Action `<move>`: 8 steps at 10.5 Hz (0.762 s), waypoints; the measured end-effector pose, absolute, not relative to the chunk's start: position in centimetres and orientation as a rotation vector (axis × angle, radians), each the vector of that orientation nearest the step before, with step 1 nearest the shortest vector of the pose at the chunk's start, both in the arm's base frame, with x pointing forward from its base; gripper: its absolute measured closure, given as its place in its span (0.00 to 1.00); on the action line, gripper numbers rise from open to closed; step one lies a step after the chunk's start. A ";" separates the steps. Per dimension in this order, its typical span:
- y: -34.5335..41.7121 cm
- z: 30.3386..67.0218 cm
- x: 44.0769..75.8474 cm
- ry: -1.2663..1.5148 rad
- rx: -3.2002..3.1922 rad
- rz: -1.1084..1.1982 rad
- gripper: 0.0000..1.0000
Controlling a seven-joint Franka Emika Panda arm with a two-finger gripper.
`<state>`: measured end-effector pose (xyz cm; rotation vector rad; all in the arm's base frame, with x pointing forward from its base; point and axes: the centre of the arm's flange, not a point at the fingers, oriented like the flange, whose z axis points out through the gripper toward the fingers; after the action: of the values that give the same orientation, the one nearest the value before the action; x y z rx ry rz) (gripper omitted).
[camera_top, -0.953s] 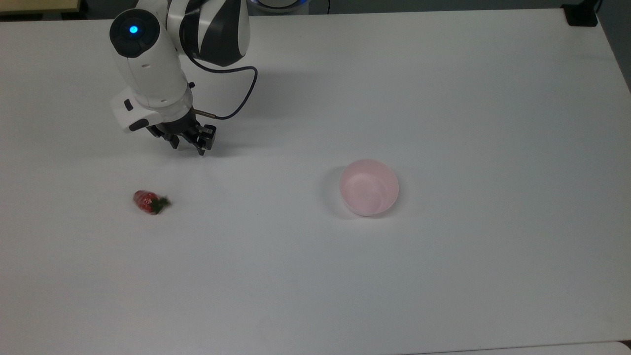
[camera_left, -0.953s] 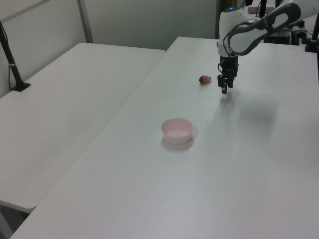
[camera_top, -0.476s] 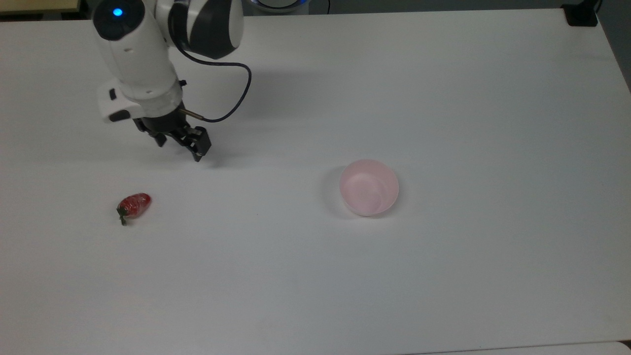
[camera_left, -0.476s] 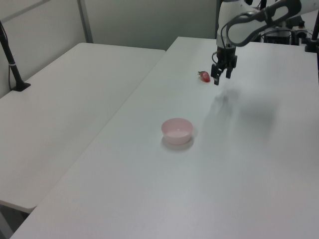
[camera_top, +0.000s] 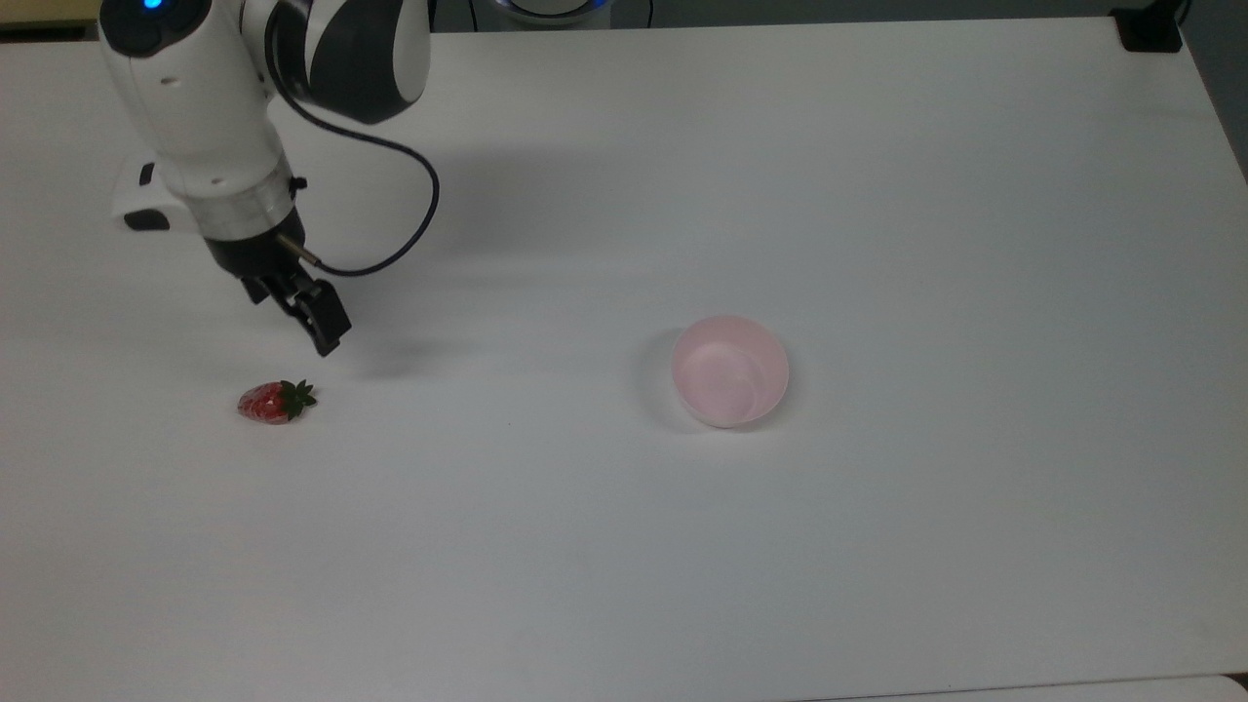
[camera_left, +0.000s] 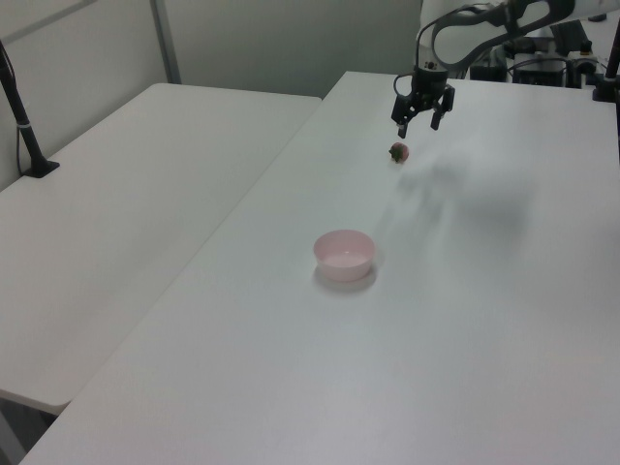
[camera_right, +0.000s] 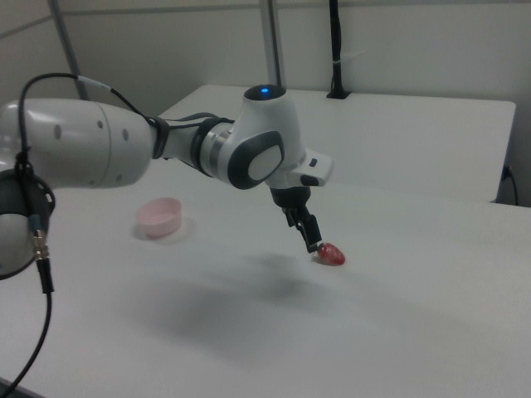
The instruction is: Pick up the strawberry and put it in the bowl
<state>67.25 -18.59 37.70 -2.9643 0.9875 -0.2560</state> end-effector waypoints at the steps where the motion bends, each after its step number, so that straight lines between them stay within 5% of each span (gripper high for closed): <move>1: -19.2 37.1 68.4 0.992 -2.960 -0.292 0.00; 8: -24.5 34.5 70.5 1.640 -2.535 -0.487 0.04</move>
<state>70.51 -24.45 34.49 -2.5350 1.6396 -0.4870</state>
